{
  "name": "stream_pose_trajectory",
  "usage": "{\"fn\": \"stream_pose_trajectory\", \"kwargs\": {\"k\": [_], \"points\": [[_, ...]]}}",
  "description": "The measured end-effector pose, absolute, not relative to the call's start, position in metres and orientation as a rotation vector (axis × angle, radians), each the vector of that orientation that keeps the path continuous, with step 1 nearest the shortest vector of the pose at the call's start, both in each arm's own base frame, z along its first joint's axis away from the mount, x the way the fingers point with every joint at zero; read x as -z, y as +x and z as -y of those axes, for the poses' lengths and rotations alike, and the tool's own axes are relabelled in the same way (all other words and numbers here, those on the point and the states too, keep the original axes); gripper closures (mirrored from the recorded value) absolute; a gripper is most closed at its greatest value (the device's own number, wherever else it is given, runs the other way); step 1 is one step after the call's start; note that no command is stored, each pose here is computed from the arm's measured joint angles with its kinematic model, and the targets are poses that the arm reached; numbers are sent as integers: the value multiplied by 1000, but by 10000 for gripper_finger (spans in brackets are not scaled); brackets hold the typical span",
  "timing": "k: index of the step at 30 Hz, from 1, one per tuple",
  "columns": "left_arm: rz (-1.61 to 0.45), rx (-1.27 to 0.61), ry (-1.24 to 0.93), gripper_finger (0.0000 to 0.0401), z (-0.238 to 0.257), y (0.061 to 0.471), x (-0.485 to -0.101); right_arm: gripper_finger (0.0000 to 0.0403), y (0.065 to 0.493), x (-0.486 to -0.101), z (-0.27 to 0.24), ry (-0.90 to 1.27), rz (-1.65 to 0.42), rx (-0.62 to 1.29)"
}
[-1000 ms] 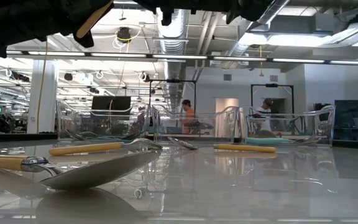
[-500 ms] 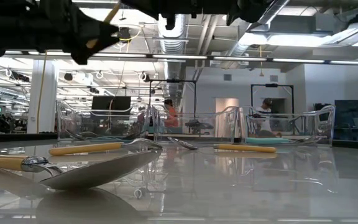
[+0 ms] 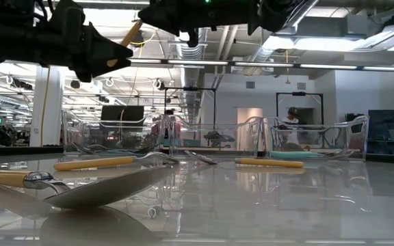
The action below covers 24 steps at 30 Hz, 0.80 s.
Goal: Sort silverware by color (type)
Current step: Put the middle left yellow spoon into the top center transparent bin
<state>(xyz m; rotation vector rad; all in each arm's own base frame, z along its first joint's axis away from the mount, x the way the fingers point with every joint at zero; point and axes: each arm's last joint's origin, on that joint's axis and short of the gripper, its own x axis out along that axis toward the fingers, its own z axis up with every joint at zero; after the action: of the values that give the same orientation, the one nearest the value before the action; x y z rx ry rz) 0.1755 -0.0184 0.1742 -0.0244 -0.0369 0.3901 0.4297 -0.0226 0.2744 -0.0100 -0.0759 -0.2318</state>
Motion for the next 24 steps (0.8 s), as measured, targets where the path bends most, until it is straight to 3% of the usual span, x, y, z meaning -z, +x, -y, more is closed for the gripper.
{"fn": "stream_pose_trajectory", "kwargs": {"k": [12,20,24], "points": [[18,-455,-47,183,17,175,-171,362,416,-300,26,-38,92,272],[-34,-556,-73,183,14,173,-164,362,402,-300,44,-96,-96,614],[-57,-554,-92,183,15,173,-161,362,400,-287,68,2,-142,698]]}}
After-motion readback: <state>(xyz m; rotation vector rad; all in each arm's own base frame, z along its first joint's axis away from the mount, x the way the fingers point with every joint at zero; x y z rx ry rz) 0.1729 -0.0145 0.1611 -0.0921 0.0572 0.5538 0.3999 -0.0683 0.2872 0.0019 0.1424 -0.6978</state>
